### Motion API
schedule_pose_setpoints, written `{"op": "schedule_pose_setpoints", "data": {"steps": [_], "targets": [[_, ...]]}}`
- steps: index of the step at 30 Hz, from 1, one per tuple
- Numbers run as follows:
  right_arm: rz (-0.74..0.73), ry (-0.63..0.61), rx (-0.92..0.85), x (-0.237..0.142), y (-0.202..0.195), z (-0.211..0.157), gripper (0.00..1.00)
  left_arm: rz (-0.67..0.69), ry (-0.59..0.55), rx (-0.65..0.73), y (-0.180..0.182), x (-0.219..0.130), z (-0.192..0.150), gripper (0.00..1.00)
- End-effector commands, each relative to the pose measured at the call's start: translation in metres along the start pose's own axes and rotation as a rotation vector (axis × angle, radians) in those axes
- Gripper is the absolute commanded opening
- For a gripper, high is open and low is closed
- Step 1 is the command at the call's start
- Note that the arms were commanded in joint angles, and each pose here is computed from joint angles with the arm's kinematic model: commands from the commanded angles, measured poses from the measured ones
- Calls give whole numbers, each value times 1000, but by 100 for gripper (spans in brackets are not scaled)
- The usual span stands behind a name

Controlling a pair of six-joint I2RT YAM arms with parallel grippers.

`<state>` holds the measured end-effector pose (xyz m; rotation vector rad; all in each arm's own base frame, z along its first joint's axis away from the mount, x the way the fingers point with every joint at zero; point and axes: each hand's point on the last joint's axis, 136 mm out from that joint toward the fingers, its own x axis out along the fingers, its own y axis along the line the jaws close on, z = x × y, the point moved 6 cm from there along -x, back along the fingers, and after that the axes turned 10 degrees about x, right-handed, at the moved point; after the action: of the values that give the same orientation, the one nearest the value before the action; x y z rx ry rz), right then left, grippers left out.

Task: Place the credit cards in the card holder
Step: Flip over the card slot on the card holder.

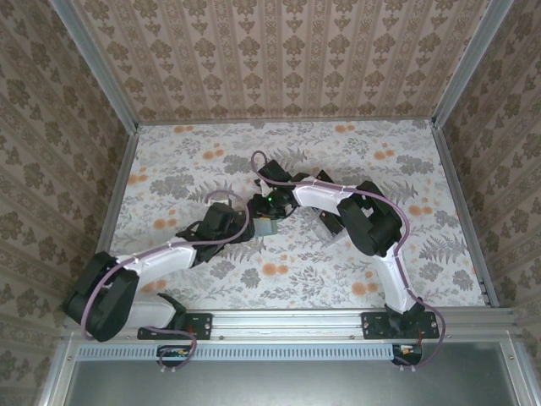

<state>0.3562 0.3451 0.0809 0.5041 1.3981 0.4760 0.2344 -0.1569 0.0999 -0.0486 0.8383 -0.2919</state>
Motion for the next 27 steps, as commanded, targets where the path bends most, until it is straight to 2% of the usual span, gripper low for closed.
{"op": "schedule_pose_setpoints", "data": {"steps": [1, 6, 15, 27], "targets": [[-17, 37, 30, 16, -9, -9, 46, 7, -31, 12, 4, -11, -4, 100], [-20, 38, 35, 17, -11, -9, 46, -18, -24, 31, 4, -16, -9, 100], [-21, 38, 40, 18, -12, -10, 46, -66, -10, 49, -10, 2, 3, 100], [-12, 40, 41, 18, -11, -10, 47, -47, 16, 63, -12, 16, 3, 100]]}}
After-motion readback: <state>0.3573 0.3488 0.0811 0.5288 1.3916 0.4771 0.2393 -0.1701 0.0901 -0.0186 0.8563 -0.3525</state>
